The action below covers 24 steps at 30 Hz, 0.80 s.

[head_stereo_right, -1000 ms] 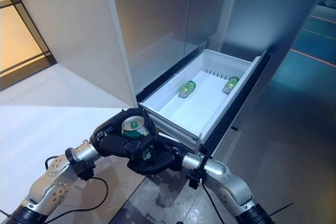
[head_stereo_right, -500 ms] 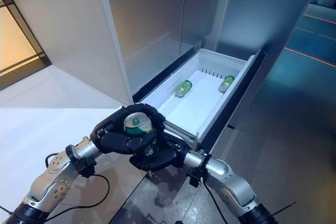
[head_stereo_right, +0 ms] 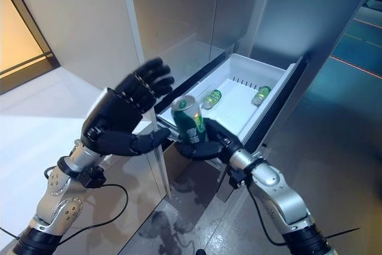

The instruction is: Put drinks into fridge and close the fridge

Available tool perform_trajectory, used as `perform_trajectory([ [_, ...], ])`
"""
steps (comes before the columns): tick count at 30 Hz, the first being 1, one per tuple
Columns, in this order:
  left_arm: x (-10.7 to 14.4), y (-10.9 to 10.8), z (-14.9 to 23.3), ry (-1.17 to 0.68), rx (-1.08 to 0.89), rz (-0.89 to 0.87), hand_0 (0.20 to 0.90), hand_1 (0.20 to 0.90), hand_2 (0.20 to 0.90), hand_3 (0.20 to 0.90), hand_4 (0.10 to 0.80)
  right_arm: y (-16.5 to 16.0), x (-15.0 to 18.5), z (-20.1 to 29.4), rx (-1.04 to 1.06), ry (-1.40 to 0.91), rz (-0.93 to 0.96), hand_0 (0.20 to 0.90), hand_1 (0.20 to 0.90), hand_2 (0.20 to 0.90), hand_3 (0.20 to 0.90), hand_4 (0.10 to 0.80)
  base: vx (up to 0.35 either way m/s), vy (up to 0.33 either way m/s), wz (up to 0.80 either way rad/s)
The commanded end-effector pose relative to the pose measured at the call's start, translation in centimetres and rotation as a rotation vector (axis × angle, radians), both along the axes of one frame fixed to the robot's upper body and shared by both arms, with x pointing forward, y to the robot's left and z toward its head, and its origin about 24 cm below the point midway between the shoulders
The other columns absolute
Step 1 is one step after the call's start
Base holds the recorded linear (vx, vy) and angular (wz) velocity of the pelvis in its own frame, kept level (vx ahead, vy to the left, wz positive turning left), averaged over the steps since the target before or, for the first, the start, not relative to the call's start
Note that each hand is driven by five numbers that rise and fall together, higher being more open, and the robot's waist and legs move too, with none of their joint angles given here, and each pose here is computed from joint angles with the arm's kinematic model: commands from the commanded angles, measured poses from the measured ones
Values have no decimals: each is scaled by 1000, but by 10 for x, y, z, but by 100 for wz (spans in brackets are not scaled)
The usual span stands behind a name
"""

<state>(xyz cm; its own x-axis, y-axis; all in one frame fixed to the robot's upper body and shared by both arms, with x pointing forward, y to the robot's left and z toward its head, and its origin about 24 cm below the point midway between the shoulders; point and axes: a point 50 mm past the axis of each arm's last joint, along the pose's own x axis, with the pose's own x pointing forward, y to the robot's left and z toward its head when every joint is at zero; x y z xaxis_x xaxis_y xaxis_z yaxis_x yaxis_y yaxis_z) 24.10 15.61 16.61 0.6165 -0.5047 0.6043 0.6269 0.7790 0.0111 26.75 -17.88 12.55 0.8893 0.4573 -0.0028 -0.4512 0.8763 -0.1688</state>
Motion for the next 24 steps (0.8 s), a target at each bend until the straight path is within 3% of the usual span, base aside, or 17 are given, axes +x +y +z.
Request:
perform_trajectory([
  [1,4,4,40,-211,-114,76,900,900,900,900,800,0,11,119,70,-603,-64,300,300,300,200,100,0,0,0],
  [8,19,-3,10,2,-99,68,900,900,900,900,800,-32,22,162,-27,-771,-328,300,300,300,200,100,2,2,0],
  [13,21,-26,-49,365,-100,-158,900,900,900,900,800,-51,34,185,-49,-802,-448,300,300,300,200,100,19,16,4],
  [16,0,-44,-107,668,-77,-314,900,900,900,900,800,-74,47,203,-64,-769,-553,300,300,300,200,100,57,20,13],
  [24,-53,-41,-189,981,194,-418,900,900,900,900,800,-115,74,211,-192,-628,-702,300,300,300,200,100,63,18,11],
])
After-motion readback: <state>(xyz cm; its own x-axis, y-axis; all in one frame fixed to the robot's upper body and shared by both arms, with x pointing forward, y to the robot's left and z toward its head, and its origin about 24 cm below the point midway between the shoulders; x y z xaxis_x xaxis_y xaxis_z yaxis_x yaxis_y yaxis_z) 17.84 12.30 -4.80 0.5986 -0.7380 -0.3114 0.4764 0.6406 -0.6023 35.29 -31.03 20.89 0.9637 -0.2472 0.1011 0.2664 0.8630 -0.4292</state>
